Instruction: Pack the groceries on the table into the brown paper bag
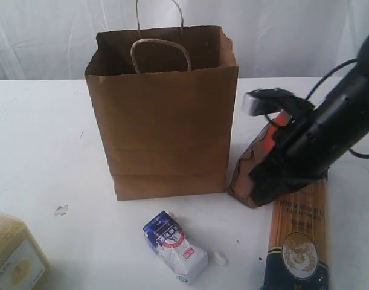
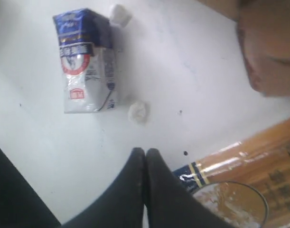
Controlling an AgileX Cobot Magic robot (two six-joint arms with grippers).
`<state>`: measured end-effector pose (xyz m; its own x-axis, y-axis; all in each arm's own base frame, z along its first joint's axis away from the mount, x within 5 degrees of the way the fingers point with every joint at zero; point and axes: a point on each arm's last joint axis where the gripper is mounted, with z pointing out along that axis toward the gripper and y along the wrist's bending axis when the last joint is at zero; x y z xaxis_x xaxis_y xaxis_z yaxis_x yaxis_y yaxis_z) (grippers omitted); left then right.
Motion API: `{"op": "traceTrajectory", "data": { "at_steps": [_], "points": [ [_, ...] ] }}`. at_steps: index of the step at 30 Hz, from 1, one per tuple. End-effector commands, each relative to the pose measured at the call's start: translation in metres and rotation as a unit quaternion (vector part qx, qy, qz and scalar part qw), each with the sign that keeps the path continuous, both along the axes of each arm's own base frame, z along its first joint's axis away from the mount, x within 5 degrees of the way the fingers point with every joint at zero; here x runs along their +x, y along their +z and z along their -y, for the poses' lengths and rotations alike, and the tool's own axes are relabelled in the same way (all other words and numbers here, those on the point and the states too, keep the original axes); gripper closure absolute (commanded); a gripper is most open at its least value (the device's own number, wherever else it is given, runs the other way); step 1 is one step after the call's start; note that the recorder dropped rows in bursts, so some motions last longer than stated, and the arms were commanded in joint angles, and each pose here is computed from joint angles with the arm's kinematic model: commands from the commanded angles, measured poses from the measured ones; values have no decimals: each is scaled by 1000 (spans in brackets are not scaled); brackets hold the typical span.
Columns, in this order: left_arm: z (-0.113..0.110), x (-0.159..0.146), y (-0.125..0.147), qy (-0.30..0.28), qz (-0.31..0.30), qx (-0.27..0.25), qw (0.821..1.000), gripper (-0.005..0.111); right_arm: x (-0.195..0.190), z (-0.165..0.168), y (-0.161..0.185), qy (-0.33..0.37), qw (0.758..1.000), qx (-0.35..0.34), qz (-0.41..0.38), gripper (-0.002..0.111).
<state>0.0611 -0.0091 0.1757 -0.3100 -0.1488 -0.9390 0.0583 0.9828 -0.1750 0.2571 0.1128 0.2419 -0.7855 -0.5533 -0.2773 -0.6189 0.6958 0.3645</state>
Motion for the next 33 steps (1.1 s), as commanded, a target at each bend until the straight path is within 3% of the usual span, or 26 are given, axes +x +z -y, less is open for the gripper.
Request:
{"op": "traceTrajectory", "data": {
  "at_steps": [1,6,12,21,26,33],
  "points": [
    [1,0,-1,-3,-1,-5,1000,107,-7,-36,-8,100,990,-59,77,107],
    [1,0,-1,-3,-1,-5,1000,107,-19,-53,-33,135,987,-74,43,104],
    [1,0,-1,-3,-1,-5,1000,107,-21,-55,-52,147,985,-89,6,86],
    [1,0,-1,-3,-1,-5,1000,107,-17,-58,-68,142,985,-94,-12,74],
    [1,0,-1,-3,-1,-5,1000,107,-15,-63,-78,131,988,-83,-24,71],
    [1,0,-1,-3,-1,-5,1000,107,-14,-80,-91,148,985,-92,20,71]
  ]
}}
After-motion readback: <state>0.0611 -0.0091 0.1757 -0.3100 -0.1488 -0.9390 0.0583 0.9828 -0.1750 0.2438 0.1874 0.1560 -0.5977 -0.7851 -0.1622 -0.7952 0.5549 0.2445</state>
